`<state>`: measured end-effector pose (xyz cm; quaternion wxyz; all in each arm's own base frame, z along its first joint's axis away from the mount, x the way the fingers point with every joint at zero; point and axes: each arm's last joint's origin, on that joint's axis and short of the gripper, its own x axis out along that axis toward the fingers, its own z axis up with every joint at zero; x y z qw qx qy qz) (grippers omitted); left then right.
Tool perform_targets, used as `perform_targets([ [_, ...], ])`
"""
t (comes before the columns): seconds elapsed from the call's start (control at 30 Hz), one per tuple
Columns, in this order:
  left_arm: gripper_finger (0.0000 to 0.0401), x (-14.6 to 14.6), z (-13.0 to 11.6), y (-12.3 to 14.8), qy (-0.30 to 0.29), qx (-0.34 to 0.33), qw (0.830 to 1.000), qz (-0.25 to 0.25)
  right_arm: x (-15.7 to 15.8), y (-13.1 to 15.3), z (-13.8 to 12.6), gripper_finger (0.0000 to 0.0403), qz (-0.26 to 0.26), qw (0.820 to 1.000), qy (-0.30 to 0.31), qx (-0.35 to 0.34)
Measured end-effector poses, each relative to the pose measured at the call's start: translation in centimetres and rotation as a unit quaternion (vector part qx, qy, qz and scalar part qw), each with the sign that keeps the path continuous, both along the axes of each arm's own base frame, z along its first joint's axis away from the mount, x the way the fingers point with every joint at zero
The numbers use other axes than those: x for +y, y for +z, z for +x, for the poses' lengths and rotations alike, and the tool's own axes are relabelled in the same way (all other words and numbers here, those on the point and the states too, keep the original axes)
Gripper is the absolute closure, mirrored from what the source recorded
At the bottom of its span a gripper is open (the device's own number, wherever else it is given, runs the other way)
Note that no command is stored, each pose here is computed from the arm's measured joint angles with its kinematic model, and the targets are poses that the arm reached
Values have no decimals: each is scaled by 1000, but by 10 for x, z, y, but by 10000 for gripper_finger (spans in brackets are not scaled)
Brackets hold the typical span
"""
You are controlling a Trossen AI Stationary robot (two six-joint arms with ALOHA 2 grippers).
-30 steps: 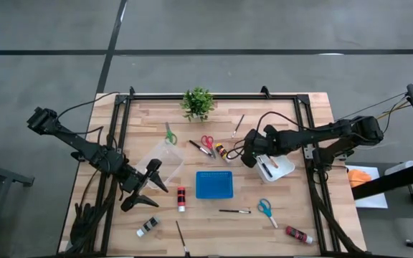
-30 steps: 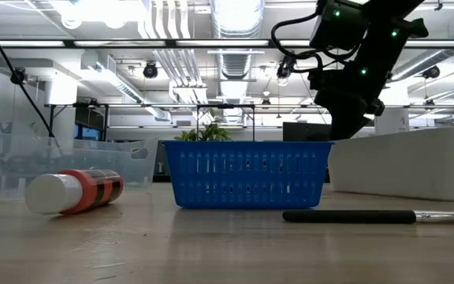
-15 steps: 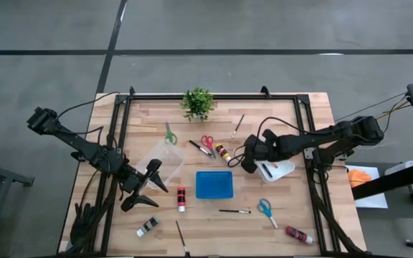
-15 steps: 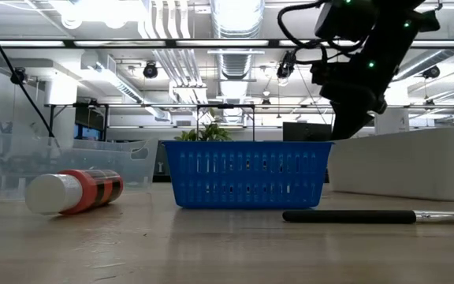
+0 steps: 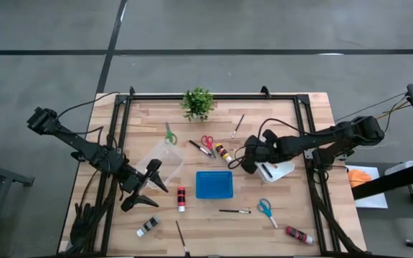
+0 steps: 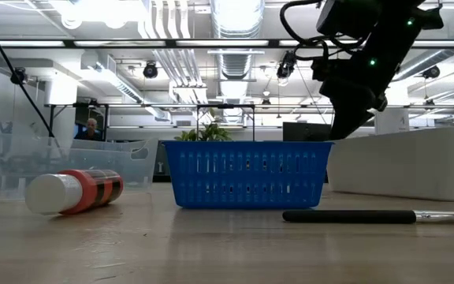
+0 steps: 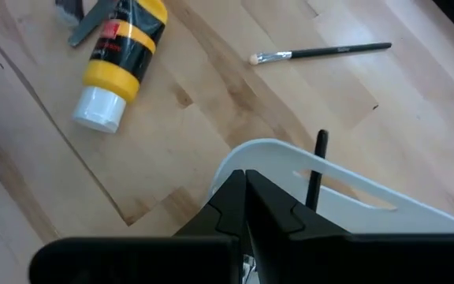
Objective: Pick & Place Paint Supplies
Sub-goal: Put the bottom eyeshadow brush in the white bin
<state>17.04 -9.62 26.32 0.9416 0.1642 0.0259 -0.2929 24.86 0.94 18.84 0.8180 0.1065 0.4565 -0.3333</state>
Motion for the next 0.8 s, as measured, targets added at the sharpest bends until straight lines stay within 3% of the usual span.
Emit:
perform_targets([
  [0.27,132,0,0,0,0,0,1000,0,5,17,-19,395,-10,1000,-20,-8],
  [0.43,132,0,0,0,0,1,1000,0,27,34,-32,395,1,998,17,-54],
  [0.63,132,0,0,0,0,1,1000,0,69,34,-41,395,17,989,131,-67],
  [0.8,132,0,0,0,0,1,1000,0,123,12,-42,395,63,957,274,-64],
])
